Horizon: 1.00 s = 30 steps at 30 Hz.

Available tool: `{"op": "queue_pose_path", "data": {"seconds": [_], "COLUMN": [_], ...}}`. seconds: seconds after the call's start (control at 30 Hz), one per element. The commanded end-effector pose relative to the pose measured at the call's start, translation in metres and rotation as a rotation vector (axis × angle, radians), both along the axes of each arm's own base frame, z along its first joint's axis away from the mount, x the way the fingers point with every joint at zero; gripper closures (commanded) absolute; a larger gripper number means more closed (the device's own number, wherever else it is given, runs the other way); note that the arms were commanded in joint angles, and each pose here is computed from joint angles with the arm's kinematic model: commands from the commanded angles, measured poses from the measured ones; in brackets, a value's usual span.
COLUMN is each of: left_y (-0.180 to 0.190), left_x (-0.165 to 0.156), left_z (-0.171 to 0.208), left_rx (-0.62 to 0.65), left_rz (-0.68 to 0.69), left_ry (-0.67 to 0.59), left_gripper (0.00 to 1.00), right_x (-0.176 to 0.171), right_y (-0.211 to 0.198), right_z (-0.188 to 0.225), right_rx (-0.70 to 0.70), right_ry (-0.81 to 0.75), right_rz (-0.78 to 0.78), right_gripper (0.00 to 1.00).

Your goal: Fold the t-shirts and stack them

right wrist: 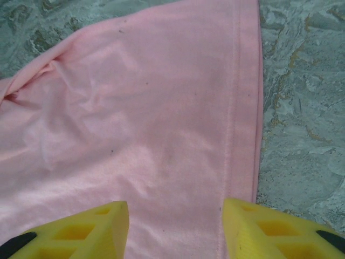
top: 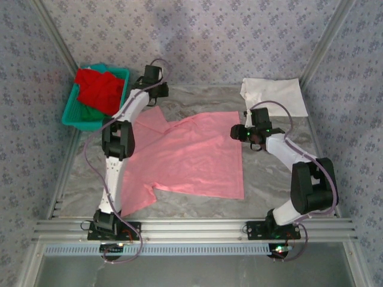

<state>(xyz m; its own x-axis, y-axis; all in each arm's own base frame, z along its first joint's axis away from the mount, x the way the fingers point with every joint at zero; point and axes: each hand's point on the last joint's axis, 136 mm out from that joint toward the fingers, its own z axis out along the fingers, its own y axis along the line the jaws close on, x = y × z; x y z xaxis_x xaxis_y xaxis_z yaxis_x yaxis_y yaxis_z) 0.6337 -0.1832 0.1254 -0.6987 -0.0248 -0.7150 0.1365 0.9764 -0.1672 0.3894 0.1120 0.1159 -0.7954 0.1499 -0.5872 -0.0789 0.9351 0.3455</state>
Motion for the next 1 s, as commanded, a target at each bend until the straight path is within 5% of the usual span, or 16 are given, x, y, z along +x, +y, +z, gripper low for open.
{"op": "queue_pose_path", "data": {"seconds": [0.0,0.13,0.33,0.97], "left_y": [-0.007,0.008,0.039,0.035], "left_x": [-0.020,-0.062,-0.095,-0.038], "left_z": [0.059,0.082,0.011,-0.103], "left_rx": [-0.051,-0.175,-0.108,-0.159], "left_rz": [-0.020,0.040,0.166,0.256], "left_ry": [-0.085,-0.186,0.037,0.265], "left_gripper": [0.80,0.73,0.77,0.85], "right_x": [-0.010,-0.009,0.006,-0.012], "right_y": [-0.002,-0.007,0.002,0.000], "right_z": [0.001,-0.003,-0.002,0.013], "right_rx": [-0.011,-0.012,0.029,0.025], "right_ry": [0.012,0.026,0.019,-0.033], "right_rz": [0.013,-0.004,-0.002,0.011], "right_gripper": [0.49,0.49,0.49,0.51]}}
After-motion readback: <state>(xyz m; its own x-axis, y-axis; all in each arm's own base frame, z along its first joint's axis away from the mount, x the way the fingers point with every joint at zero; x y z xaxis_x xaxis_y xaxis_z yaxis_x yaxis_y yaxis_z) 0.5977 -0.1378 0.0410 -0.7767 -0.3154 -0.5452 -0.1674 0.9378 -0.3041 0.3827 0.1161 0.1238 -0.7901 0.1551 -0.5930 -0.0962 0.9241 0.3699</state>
